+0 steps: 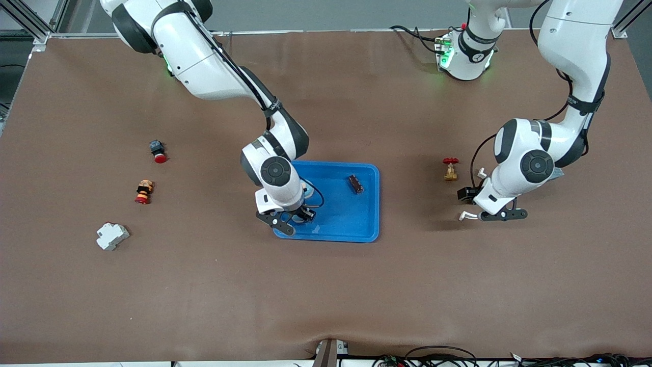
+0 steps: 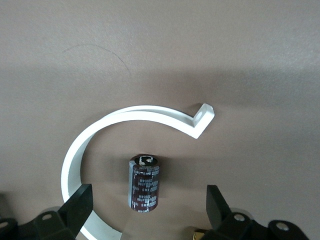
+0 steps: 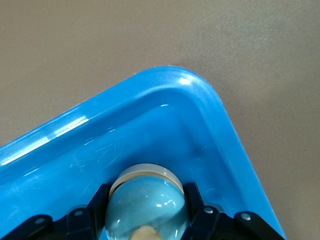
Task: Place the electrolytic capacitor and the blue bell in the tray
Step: 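Grasp the second capacitor with the left gripper while the right gripper withdraws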
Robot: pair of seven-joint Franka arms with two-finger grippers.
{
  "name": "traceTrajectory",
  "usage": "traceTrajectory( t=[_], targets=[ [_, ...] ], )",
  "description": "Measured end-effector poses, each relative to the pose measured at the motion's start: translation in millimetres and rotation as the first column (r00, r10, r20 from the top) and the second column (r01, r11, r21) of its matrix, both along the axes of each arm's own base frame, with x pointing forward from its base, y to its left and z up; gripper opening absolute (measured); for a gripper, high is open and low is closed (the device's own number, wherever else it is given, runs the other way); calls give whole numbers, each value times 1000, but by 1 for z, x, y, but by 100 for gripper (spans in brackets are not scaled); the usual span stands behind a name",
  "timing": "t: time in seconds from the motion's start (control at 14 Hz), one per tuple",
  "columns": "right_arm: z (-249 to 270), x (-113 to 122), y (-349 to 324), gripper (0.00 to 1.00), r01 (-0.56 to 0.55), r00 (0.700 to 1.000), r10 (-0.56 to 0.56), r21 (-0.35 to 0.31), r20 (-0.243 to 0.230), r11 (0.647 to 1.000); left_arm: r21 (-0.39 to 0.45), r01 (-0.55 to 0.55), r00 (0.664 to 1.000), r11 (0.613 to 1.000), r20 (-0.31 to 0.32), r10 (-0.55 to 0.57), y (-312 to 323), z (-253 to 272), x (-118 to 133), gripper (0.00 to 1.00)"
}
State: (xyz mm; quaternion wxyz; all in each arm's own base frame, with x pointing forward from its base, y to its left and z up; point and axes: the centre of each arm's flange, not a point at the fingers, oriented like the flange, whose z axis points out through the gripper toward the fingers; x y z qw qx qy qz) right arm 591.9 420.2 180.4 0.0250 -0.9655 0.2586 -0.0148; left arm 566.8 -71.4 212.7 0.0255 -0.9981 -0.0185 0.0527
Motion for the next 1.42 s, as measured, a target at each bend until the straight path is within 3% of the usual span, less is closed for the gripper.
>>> traceTrajectory(
  t=[0.14,0.36,0.5,0.85,1.14,1.42],
  targets=[
    [0,1,-2,71,-5,1000,5,-8,6,1000,0,0,1000,1000,-9,0,0,-5,-1,100],
    [2,2,0,100,-11,1000,11,-10,13,1000,1,-2,1000,1000,-17,2,0,-10,-2,100],
    [6,2,3,100,-14,1000,14,-10,13,1000,1,-4,1000,1000,-24,4,0,-14,-3,100],
    [48,10,10,100,-16,997,10,-77,-73,997,1,-4,999,1000,-39,4,-1,-22,-5,100],
    [92,18,7,100,-57,997,52,-80,-65,995,2,-4,999,1000,-50,4,-1,-28,-7,100],
    [140,43,-51,100,-101,991,90,-106,-103,989,2,-5,998,1000,-63,5,-1,-36,-9,100]
  ],
)
